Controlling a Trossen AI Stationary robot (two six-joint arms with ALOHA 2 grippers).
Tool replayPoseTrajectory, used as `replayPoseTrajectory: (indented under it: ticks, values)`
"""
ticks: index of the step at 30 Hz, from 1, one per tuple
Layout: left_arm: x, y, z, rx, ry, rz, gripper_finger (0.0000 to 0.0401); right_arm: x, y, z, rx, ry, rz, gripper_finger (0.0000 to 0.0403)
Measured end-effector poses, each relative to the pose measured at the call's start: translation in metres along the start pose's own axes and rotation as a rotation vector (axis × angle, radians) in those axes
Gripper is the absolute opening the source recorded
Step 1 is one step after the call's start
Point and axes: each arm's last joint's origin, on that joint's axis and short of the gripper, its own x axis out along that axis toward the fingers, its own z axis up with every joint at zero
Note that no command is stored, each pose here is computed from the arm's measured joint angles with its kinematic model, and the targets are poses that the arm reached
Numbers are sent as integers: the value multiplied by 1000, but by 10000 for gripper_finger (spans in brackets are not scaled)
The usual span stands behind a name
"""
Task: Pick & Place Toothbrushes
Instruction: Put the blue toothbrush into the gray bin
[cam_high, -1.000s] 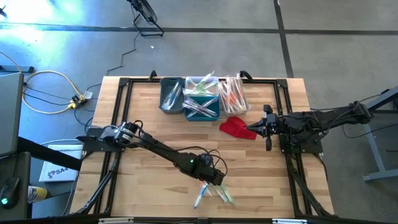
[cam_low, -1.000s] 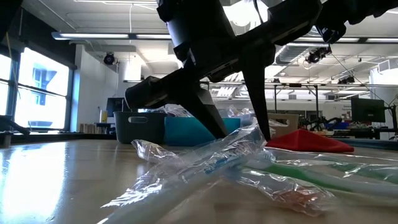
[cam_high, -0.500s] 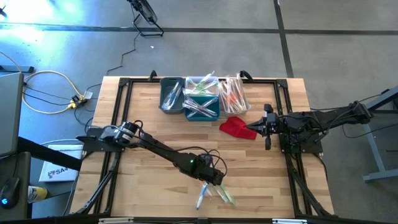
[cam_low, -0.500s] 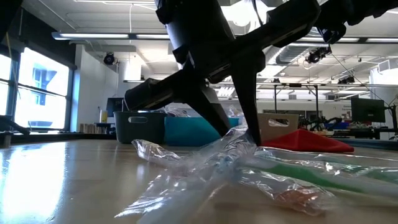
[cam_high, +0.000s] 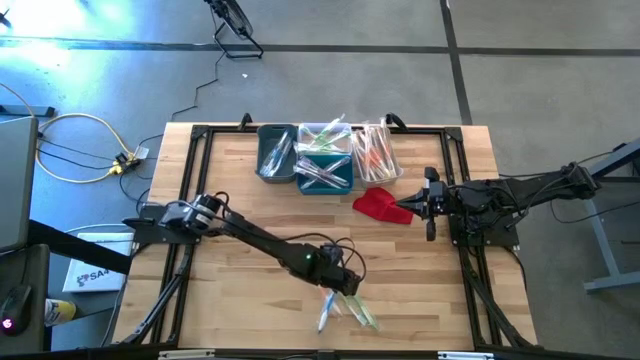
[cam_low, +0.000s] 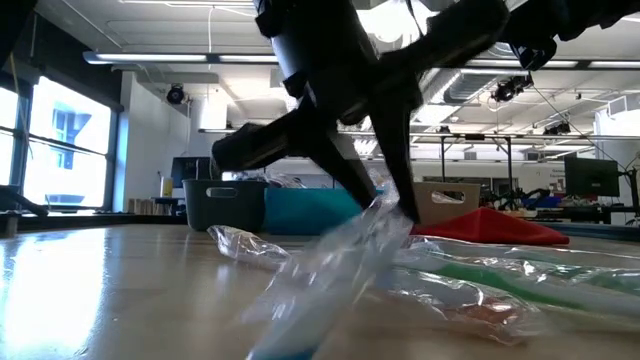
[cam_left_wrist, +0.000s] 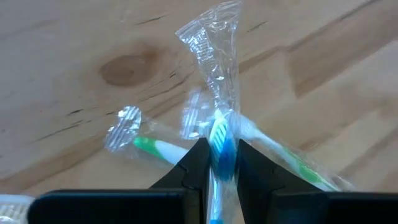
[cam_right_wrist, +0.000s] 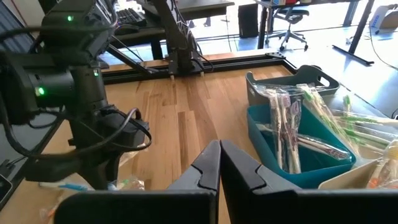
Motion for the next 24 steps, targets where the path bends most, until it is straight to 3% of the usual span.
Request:
replayPoseTrajectory:
  ticks: [6,15,24]
  values:
    - [-23,-6,8,59,-9,-35,50,0,0,0,-1,2,0,4]
    - [-82,-6,34,157,-66,-47,49,0,0,-1,-3,9,-1,3]
    - [-142,4,76,259,-215,-32,49,0,0,-2,4,24,6,3]
